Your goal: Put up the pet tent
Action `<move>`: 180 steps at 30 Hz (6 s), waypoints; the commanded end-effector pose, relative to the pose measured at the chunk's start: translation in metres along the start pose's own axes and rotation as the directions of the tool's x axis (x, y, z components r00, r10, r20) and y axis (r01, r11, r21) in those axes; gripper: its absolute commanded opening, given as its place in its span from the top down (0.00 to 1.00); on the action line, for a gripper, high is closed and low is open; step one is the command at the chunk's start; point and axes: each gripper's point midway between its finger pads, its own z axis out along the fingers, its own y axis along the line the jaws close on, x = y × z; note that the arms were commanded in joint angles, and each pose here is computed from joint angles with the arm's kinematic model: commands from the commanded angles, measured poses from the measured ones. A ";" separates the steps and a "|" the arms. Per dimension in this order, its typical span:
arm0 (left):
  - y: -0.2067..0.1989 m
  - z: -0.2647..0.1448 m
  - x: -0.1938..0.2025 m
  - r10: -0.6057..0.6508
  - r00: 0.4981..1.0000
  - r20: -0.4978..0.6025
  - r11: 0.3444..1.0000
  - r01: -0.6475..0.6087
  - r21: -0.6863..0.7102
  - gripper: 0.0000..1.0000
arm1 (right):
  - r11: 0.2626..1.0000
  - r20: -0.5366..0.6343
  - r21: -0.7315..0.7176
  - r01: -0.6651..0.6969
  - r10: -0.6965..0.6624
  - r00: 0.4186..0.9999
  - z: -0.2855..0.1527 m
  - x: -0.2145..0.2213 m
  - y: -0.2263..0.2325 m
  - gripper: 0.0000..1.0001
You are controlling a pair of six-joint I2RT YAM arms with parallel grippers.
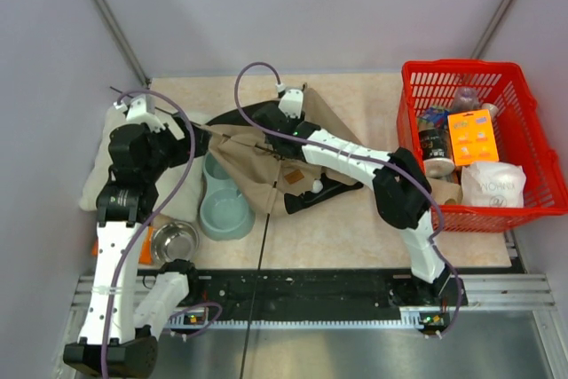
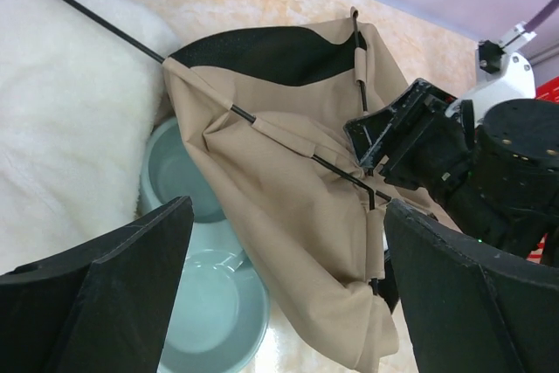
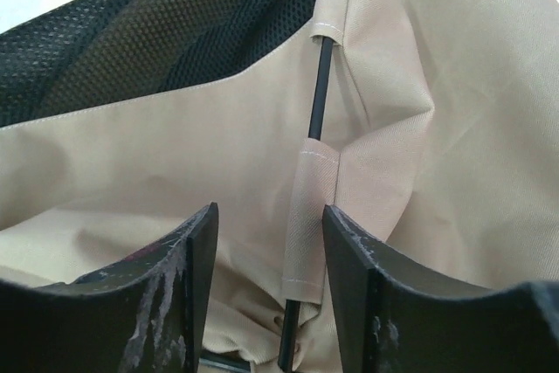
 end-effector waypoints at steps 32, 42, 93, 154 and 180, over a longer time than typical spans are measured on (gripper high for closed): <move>0.008 -0.011 -0.020 0.166 0.983 0.075 0.986 -0.162 -0.047 0.04 | 0.976 -0.021 -0.215 -0.043 0.039 0.999 -0.017 -0.058 0.012 1.00; 0.008 -0.008 -0.019 0.161 0.985 0.067 0.986 -0.159 -0.046 0.04 | 0.937 0.005 -0.348 -0.012 0.015 1.000 -0.016 -0.083 0.002 1.00; -0.016 0.019 0.020 0.001 0.992 -0.129 0.994 0.014 0.111 0.07 | 0.542 -0.293 -0.832 -0.118 -0.249 0.923 -0.235 0.150 -0.014 0.21; -0.035 0.011 0.043 0.000 0.973 -0.231 0.972 0.054 0.229 0.09 | 0.703 -0.555 -0.571 -0.424 0.050 0.831 -0.220 0.094 0.017 1.00; -0.147 0.020 0.082 -0.059 0.931 -0.360 0.825 0.248 0.507 0.15 | 0.723 -0.298 -0.656 -0.217 0.016 0.954 -0.196 -0.022 0.002 1.00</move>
